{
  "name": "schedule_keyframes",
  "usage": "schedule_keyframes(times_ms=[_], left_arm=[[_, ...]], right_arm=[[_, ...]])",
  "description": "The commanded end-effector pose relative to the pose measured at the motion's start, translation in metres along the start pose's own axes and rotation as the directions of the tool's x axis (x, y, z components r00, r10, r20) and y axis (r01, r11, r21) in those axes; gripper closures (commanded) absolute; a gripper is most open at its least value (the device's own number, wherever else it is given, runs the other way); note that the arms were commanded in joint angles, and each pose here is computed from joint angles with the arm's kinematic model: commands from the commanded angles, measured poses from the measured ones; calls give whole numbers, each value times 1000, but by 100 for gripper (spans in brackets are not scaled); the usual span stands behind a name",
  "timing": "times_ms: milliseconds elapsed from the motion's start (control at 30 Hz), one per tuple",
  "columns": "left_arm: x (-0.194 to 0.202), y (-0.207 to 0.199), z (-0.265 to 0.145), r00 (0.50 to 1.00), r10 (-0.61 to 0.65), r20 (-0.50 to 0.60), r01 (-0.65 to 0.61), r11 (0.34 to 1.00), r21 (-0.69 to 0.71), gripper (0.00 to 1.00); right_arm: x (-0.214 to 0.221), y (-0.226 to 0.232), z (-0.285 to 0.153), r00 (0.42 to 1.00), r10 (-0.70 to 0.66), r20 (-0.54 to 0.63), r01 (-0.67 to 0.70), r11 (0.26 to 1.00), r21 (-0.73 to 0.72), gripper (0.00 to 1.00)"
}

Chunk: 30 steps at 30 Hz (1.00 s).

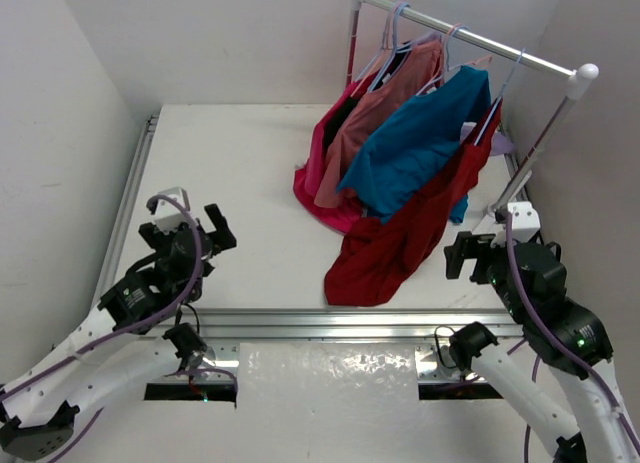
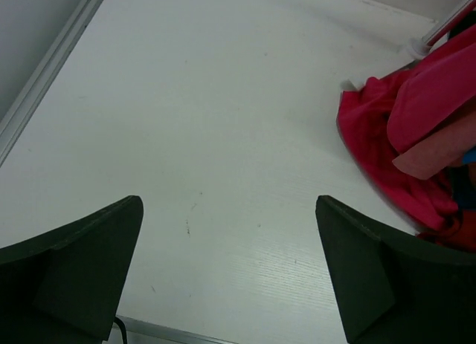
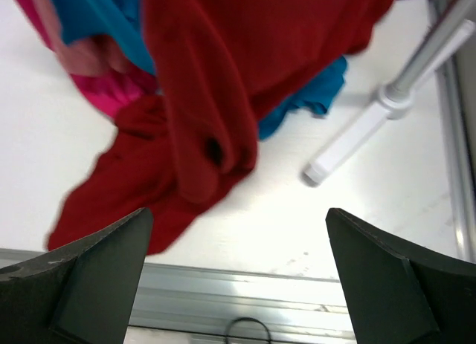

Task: Place the t-shirt on the hanger
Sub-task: Reset both arms

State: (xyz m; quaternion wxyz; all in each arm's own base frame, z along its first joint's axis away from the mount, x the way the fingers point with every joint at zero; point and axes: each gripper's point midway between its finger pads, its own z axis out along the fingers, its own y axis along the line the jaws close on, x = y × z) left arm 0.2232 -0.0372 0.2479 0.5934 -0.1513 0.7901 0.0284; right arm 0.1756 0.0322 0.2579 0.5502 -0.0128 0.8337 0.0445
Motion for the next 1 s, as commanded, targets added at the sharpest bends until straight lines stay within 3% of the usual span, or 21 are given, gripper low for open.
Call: schedule_keyframes(times_ms=[0, 100, 267, 967], left_arm=[[-1, 9, 2, 997, -71, 31, 72, 997, -28, 0], [-3, 24, 3, 991, -112, 73, 120, 986, -117, 0], [-1, 37, 2, 986, -135, 99, 150, 976, -161, 0], [9, 32, 3, 986, -145, 84, 154, 982, -108, 0]], right_arm=[[16, -23, -7, 997, -75, -27, 77, 993, 87, 1], [12, -28, -4, 995, -85, 52, 79, 991, 105, 1], [21, -35, 4, 995, -90, 44, 82, 985, 152, 1], [20, -45, 4, 994, -103, 34, 93, 971, 219, 1]])
